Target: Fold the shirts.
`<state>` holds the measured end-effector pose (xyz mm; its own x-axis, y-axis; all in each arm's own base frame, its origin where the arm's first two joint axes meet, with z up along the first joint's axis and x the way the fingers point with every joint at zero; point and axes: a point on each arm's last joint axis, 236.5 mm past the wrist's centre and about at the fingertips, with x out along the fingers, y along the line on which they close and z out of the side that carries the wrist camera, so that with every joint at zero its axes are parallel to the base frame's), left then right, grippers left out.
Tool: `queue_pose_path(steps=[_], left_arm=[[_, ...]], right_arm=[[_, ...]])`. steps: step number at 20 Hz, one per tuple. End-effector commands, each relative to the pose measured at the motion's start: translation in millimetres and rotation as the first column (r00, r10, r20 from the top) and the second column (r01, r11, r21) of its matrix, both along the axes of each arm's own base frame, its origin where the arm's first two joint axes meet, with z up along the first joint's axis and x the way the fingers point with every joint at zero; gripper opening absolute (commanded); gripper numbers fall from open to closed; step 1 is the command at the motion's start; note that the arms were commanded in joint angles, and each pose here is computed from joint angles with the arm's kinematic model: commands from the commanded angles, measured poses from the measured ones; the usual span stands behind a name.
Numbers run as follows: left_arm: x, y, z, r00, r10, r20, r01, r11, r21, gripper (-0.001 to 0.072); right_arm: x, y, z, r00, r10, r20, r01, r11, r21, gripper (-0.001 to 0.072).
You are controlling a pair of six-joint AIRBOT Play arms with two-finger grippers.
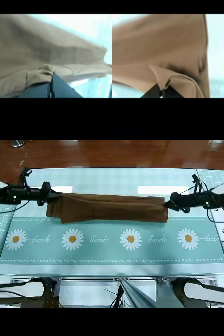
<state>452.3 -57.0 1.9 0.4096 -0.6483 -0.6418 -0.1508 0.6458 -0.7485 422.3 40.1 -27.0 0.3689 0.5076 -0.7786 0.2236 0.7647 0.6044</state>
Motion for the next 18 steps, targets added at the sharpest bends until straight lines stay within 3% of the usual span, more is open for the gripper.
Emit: queue_pose_path(steps=[1,3,4,5,6,9,12,14,16,18], left_arm=[[36.8,-0.8,-17.3,0.999,0.025,-0.039,-0.026,0.999,-0.029,0.0019],[41.3,-4.0,-30.4,0.998,-0.001,-0.067,-0.002,0.999,-0.043,0.0019],[42.3,-5.1,-37.7,0.997,-0.008,-0.081,0.004,0.999,-0.048,0.0069],[44.5,-4.8,-42.7,0.996,-0.005,-0.087,0.0,0.999,-0.049,0.0338],[44.3,-3.9,-44.0,0.996,-0.008,-0.09,0.004,0.999,-0.049,0.071],[43.9,42.0,-24.2,0.995,-0.001,-0.097,0.003,1.0,0.023,0.0698],[-6.6,142.5,-7.4,0.963,0.062,-0.261,0.0,0.974,0.228,0.0698],[-37.5,187.4,6.6,0.962,0.099,-0.253,-0.014,0.948,0.317,0.0699],[-44.8,192.5,22.0,0.977,0.143,-0.159,-0.092,0.951,0.295,0.0698],[-38.3,165.4,32.6,0.979,0.201,-0.023,-0.192,0.96,0.205,0.0698]], right_arm=[[44.2,-3.3,-2.6,0.998,-0.043,0.036,0.041,0.998,0.045,0.0023],[58.9,-0.8,-10.2,0.998,-0.06,0.027,0.058,0.995,0.087,0.0023],[64.7,0.3,-15.3,0.997,-0.075,0.024,0.072,0.992,0.108,0.0061],[69.4,1.6,-20.1,0.996,-0.09,0.025,0.087,0.988,0.128,0.033],[69.9,3.3,-23.7,0.996,-0.083,0.025,0.079,0.987,0.137,0.0599],[58.1,-14.4,-15.8,0.999,-0.032,0.015,0.03,0.992,0.123,0.0626],[13.4,-74.4,-12.9,0.995,0.043,-0.087,-0.041,0.999,0.024,0.0629],[-24.5,-103.2,-27.6,0.976,0.048,-0.213,-0.051,0.999,-0.007,0.0629],[-32.5,-101.3,-39.7,0.972,0.025,-0.232,-0.02,0.999,0.026,0.0628],[-21.2,-84.7,-49.2,0.979,-0.004,-0.206,0.022,0.996,0.089,0.0628]])
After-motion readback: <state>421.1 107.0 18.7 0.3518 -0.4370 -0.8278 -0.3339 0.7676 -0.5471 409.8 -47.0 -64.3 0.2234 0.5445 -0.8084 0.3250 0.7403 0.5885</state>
